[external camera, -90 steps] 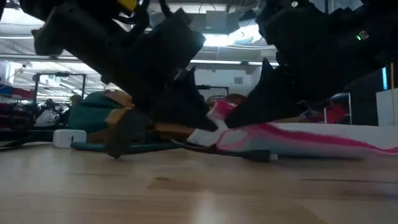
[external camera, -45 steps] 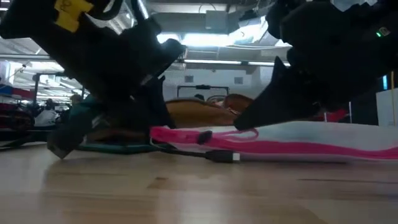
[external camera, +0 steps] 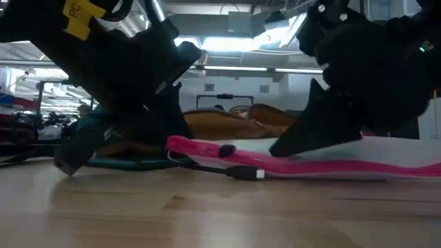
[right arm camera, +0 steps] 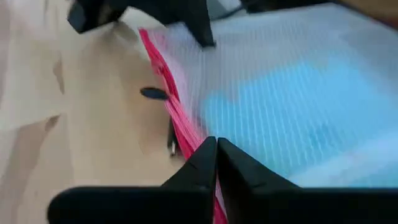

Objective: Unpack backpack
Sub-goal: Open the pink zipper pouch

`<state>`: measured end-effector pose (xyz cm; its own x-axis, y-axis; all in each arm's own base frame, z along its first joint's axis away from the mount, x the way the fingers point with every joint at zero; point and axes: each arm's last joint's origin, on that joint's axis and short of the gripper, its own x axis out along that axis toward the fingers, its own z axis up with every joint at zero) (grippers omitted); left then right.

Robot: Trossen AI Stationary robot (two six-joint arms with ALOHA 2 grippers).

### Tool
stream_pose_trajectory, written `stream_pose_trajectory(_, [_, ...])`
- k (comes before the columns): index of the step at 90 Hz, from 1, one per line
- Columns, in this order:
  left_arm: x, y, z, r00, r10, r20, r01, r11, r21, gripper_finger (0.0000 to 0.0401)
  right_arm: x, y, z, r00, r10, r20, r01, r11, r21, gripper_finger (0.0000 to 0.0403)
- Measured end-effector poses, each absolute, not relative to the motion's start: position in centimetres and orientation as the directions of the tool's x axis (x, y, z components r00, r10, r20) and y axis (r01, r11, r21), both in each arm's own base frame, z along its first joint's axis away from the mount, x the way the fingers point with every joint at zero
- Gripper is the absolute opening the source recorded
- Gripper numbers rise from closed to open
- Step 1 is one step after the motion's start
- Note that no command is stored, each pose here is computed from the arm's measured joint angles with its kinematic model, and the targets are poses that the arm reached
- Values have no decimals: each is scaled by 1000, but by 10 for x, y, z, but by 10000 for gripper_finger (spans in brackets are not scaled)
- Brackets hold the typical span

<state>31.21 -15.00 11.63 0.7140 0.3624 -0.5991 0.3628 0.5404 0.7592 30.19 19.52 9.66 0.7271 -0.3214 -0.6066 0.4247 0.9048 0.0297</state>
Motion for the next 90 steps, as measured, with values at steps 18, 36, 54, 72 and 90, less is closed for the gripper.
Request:
stream_pose_trajectory(18, [313,-150,117,716,365,-595,358,540,762,0,298,193,94,694,-328,-641,453,891,34,0])
stream_pose_trajectory(36, [313,-150,117,718,362,-595,356,543,760,0,302,196,95,730,-299,-614,416,908,52,1])
stream_pose_trajectory(54, [317,-151,120,748,327,-578,339,560,756,0,316,207,105,839,-200,-505,291,951,106,2])
stream_pose_trajectory(72, [322,-153,125,788,298,-539,305,572,762,0,324,212,100,880,-137,-454,206,973,108,21])
stream_pose_trajectory(90, [328,-155,132,832,279,-480,246,589,769,0,327,208,95,874,-142,-466,212,972,101,97])
